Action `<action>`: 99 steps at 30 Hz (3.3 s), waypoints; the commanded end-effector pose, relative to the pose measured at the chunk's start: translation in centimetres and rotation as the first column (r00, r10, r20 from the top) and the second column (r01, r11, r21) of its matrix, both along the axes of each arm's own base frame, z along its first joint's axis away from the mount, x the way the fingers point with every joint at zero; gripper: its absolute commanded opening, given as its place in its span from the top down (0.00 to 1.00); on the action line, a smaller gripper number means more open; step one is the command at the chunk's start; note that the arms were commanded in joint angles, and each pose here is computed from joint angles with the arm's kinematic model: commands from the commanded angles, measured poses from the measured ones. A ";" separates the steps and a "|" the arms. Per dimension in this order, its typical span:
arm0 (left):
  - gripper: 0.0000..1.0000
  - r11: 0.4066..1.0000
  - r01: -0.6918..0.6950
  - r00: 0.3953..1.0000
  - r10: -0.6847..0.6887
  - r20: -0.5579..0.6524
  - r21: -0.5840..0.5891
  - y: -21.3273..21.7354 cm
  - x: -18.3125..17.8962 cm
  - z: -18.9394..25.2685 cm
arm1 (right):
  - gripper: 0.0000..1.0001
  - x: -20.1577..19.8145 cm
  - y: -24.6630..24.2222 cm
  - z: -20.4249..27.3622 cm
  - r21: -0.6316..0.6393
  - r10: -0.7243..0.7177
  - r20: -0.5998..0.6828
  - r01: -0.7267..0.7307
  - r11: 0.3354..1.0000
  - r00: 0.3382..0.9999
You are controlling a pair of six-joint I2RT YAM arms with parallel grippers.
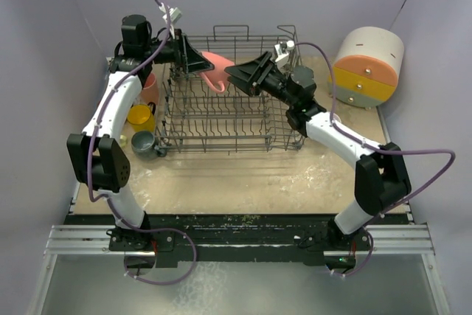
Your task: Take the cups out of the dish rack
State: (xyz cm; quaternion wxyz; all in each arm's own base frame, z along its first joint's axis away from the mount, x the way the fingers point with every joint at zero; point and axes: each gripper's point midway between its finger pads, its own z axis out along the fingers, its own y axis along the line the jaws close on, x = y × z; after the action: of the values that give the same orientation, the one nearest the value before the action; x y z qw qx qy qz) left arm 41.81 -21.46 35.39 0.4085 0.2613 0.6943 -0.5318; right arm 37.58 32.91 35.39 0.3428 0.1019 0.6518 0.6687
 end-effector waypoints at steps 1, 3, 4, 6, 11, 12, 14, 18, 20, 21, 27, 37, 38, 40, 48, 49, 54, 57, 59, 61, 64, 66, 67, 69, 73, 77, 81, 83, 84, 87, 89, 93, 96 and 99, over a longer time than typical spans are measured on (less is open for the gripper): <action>1.00 0.991 0.110 0.990 -0.102 0.096 -0.078 -0.5 -4.1 5.8 | 0.38 -1.1 0.7 3.3 0.125 0.063 0.079 -0.072 0.989 0.995; 1.00 0.988 0.119 0.990 -0.111 0.081 -0.097 -0.6 -4.3 6.0 | 0.39 -1.4 1.1 4.1 0.158 0.087 0.106 -0.103 0.982 0.991; 1.00 0.986 0.125 0.990 -0.118 0.073 -0.108 -0.6 -4.6 6.2 | 0.40 -1.6 1.2 4.2 0.166 0.102 0.105 -0.119 0.979 0.989; 1.00 0.985 0.131 0.989 -0.122 0.081 -0.114 -0.5 -4.8 6.6 | 0.40 -2.3 0.9 4.5 0.144 0.131 0.115 -0.147 0.979 0.985; 1.00 0.995 0.081 0.990 -0.072 0.123 -0.066 0.0 -4.3 6.5 | 0.36 -1.2 -2.1 3.7 -0.044 0.005 0.077 -0.001 0.999 0.997; 1.00 0.996 0.072 0.990 -0.064 0.129 -0.058 0.0 -4.1 6.4 | 0.35 -1.0 -2.4 3.3 -0.081 -0.010 0.073 0.016 0.997 0.997; 1.00 0.997 0.055 0.989 -0.048 0.140 -0.046 0.1 -3.8 6.4 | 0.34 -0.8 -3.2 2.4 -0.131 -0.039 0.066 0.047 0.990 0.997; 1.00 0.998 0.042 0.987 -0.036 0.155 -0.037 0.2 -3.7 6.5 | 0.34 -0.6 -4.9 0.8 -0.156 -0.093 0.046 0.099 0.983 0.995; 1.00 0.998 0.041 0.988 -0.035 0.149 -0.040 0.2 -3.7 6.5 | 0.33 -0.2 -4.9 0.1 -0.168 -0.105 0.037 0.110 0.980 0.994; 1.00 0.998 0.044 0.988 -0.037 0.148 -0.044 0.2 -3.8 6.7 | 0.33 0.2 -4.9 -0.2 -0.176 -0.109 0.038 0.114 0.978 0.993; 1.00 0.996 0.057 0.991 -0.048 0.128 -0.067 0.0 -4.2 7.3 | 0.33 0.7 -2.6 2.1 -0.042 -0.048 0.080 0.051 0.998 0.996; 1.00 0.991 0.084 0.992 -0.073 0.099 -0.104 -0.2 -4.6 7.3 | 0.35 -1.5 0.4 6.3 0.216 0.104 0.148 -0.134 0.967 0.984; 1.00 0.991 0.084 0.992 -0.074 0.099 -0.104 -0.2 -4.6 7.3 | 0.36 -1.8 0.6 6.8 0.238 0.116 0.156 -0.151 0.959 0.981; 1.00 0.991 0.084 0.993 -0.074 0.097 -0.104 -0.2 -4.5 7.2 | 0.38 -2.4 0.9 7.7 0.275 0.142 0.176 -0.187 0.943 0.974; 1.00 0.993 0.080 0.992 -0.070 0.109 -0.090 -0.1 -4.6 6.8 | 0.65 -3.6 1.3 8.8 0.346 0.184 0.199 -0.245 0.906 0.962; 1.00 0.994 0.076 0.991 -0.066 0.113 -0.084 -0.1 -4.6 6.7 | 0.71 -3.7 1.3 8.8 0.347 0.184 0.197 -0.244 0.906 0.963; 0.76 0.999 0.040 0.994 -0.038 0.101 -0.018 0.5 -5.1 5.3 | 1.00 -4.6 1.0 8.3 0.299 0.198 0.189 -0.249 0.921 0.962; 0.03 0.994 -0.045 0.985 0.028 0.168 0.095 1.9 -5.2 4.3 | 1.00 -4.9 0.4 8.4 0.217 0.170 0.208 -0.214 0.952 0.963; 0.01 0.974 -0.128 0.966 0.080 0.244 0.187 3.5 -5.2 3.8 | 1.00 -5.2 0.2 8.1 0.110 0.143 0.210 -0.169 0.979 0.967; 0.01 0.941 -0.219 0.944 0.138 0.298 0.258 5.6 -5.4 3.8 | 1.00 -4.9 -0.4 7.4 -0.039 0.090 0.208 -0.084 0.996 0.974; 0.01 0.875 -0.347 0.906 0.220 0.362 0.336 8.9 -6.1 3.7 | 1.00 -6.1 -1.6 6.5 -0.249 0.074 0.219 -0.017 0.968 0.973; 0.01 0.834 -0.407 0.885 0.261 0.384 0.371 10.7 -6.9 3.0 | 1.00 -7.4 -2.8 4.4 -0.365 0.067 0.172 0.000 0.931 0.983; 0.01 0.816 -0.431 0.875 0.274 0.400 0.384 11.2 -7.7 2.8 | 1.00 -8.1 -3.4 3.5 -0.409 0.066 0.158 0.004 0.912 0.985; 0.01 0.787 -0.455 0.868 0.285 0.407 0.418 12.0 -8.9 1.6 | 1.00 -9.4 -4.3 1.5 -0.505 0.063 0.129 0.011 0.863 0.990; 0.01 0.757 -0.468 0.868 0.297 0.399 0.455 12.7 -11.8 -0.5 | 1.00 -12.1 -5.3 -3.4 -0.703 0.056 0.075 0.013 0.711 0.996; 0.01 0.749 -0.466 0.872 0.301 0.386 0.471 12.9 -14.7 -2.1 | 1.00 -16.2 -4.6 -6.8 -0.810 0.105 0.036 -0.032 0.585 0.994; 0.01 0.729 -0.476 0.874 0.333 0.353 0.492 13.3 -16.7 -3.9 | 1.00 -19.4 -3.9 -10.5 -0.881 0.139 -0.016 -0.080 0.467 0.990; 0.01 0.722 -0.480 0.873 0.339 0.350 0.499 13.5 -17.1 -4.5 | 1.00 -20.4 -3.3 -12.4 -0.904 0.151 -0.042 -0.102 0.415 0.988; 0.01 0.717 -0.485 0.871 0.347 0.348 0.500 13.6 -17.3 -4.8 | 1.00 -20.7 -3.2 -13.2 -0.915 0.149 -0.050 -0.105 0.389 0.988; 0.01 0.718 -0.477 0.877 0.355 0.323 0.507 13.6 -17.8 -5.9 | 1.00 -21.1 -2.3 -15.5 -0.953 0.155 -0.054 -0.097 0.285 0.986; 0.01 0.711 -0.472 0.881 0.372 0.291 0.521 13.7 -17.9 -7.3 | 1.00 -21.1 -1.5 -17.2 -0.977 0.167 -0.057 -0.089 0.192 0.984; 0.01 0.700 -0.479 0.878 0.393 0.274 0.529 14.0 -17.7 -9.4 | 1.00 -20.4 -0.7 -20.3 -0.998 0.180 -0.061 -0.065 0.012 0.982; 0.01 0.691 -0.520 0.854 0.409 0.323 0.502 14.2 -17.5 -10.0 | 1.00 -20.5 0.1 -22.2 -0.997 0.232 -0.075 -0.066 -0.049 0.970; 0.01 0.673 -0.594 0.798 0.428 0.424 0.440 14.5 -17.0 -9.4 | 1.00 -20.6 0.2 -23.9 -0.991 0.258 -0.108 -0.085 -0.100 0.960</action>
State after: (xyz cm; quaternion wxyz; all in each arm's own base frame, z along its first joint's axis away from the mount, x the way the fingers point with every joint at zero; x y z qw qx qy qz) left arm 23.37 -7.41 23.26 0.4536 0.2365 0.8438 -0.1620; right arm 15.46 32.35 9.27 0.2133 -0.2853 0.9340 0.0261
